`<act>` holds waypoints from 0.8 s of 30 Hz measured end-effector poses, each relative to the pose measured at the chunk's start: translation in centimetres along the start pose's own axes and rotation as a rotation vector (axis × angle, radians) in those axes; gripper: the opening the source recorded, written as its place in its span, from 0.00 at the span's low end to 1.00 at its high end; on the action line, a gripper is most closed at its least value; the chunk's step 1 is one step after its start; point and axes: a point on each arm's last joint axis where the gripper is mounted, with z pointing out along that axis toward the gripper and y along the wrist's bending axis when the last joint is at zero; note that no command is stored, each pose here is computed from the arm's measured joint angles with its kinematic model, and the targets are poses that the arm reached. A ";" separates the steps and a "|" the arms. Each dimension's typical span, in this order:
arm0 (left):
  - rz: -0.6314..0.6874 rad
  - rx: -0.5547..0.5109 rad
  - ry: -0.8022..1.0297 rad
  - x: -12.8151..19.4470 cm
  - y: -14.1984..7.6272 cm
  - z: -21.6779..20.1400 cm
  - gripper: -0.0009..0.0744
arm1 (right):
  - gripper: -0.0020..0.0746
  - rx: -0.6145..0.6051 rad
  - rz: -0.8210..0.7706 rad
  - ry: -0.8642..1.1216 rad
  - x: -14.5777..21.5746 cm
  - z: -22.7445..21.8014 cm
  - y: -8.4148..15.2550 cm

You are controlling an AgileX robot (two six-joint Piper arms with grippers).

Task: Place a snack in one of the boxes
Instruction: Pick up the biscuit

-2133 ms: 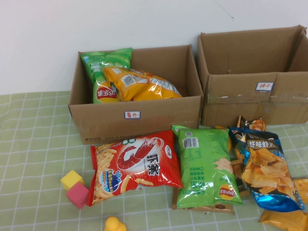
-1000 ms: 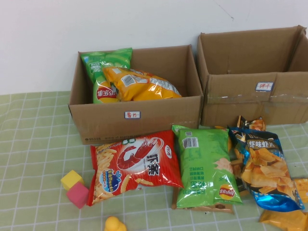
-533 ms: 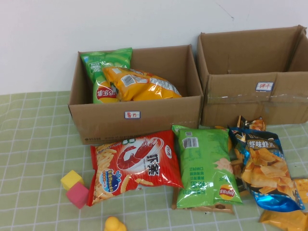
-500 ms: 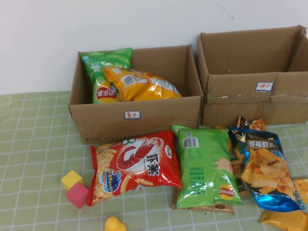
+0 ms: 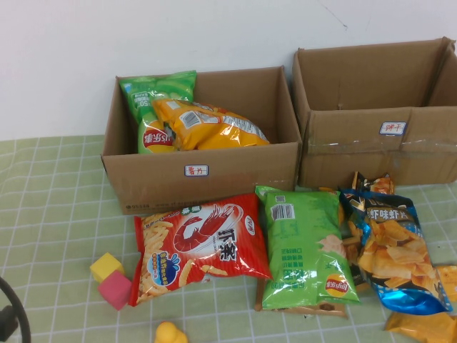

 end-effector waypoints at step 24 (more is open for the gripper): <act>0.003 0.005 0.073 1.9 0.0 0.6 0.01 | 0.75 -0.119 -0.448 0.326 -3.8 12.8 7.2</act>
